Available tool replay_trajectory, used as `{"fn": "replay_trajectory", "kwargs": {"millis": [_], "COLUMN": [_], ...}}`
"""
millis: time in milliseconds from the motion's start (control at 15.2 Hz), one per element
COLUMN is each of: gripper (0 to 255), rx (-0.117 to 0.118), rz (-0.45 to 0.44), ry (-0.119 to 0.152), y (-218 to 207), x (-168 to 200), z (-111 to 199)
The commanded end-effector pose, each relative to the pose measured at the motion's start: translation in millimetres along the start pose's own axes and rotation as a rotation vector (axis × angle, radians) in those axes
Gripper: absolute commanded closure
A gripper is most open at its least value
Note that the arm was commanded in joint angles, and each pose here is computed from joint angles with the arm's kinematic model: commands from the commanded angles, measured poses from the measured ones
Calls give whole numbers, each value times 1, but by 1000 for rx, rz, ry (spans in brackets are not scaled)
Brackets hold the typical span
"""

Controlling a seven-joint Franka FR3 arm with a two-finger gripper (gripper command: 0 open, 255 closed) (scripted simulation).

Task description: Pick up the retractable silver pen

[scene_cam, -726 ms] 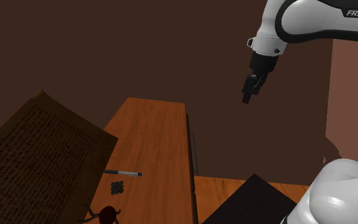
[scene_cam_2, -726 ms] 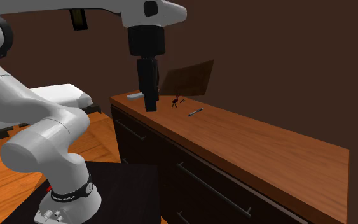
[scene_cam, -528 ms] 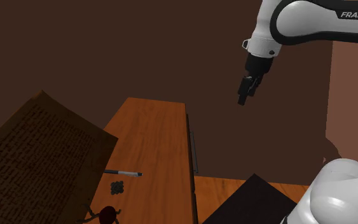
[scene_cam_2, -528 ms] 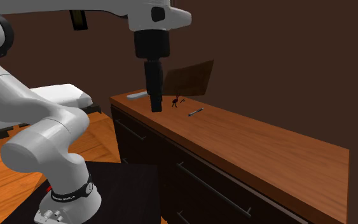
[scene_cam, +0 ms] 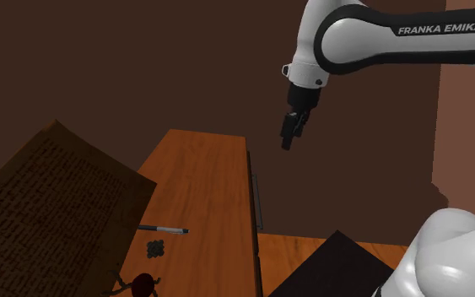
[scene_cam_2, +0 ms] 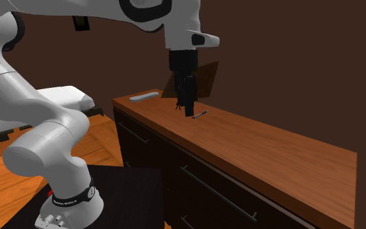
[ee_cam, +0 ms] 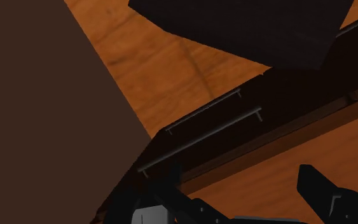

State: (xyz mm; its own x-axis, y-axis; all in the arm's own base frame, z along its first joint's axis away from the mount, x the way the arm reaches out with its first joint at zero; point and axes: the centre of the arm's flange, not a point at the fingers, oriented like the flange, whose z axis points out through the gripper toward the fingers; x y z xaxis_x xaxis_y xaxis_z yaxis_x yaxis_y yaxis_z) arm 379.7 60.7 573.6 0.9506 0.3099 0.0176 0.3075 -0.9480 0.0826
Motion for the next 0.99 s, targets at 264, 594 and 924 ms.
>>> {"fn": "replay_trajectory", "kwargs": {"millis": [264, 594, 924], "gripper": [0, 0, 0], "rx": [34, 62, 89], "rz": [-113, -207, -301], "ry": [-3, -5, -8], "y": [-55, -103, -155], "x": [48, 85, 116], "z": [26, 46, 64]}}
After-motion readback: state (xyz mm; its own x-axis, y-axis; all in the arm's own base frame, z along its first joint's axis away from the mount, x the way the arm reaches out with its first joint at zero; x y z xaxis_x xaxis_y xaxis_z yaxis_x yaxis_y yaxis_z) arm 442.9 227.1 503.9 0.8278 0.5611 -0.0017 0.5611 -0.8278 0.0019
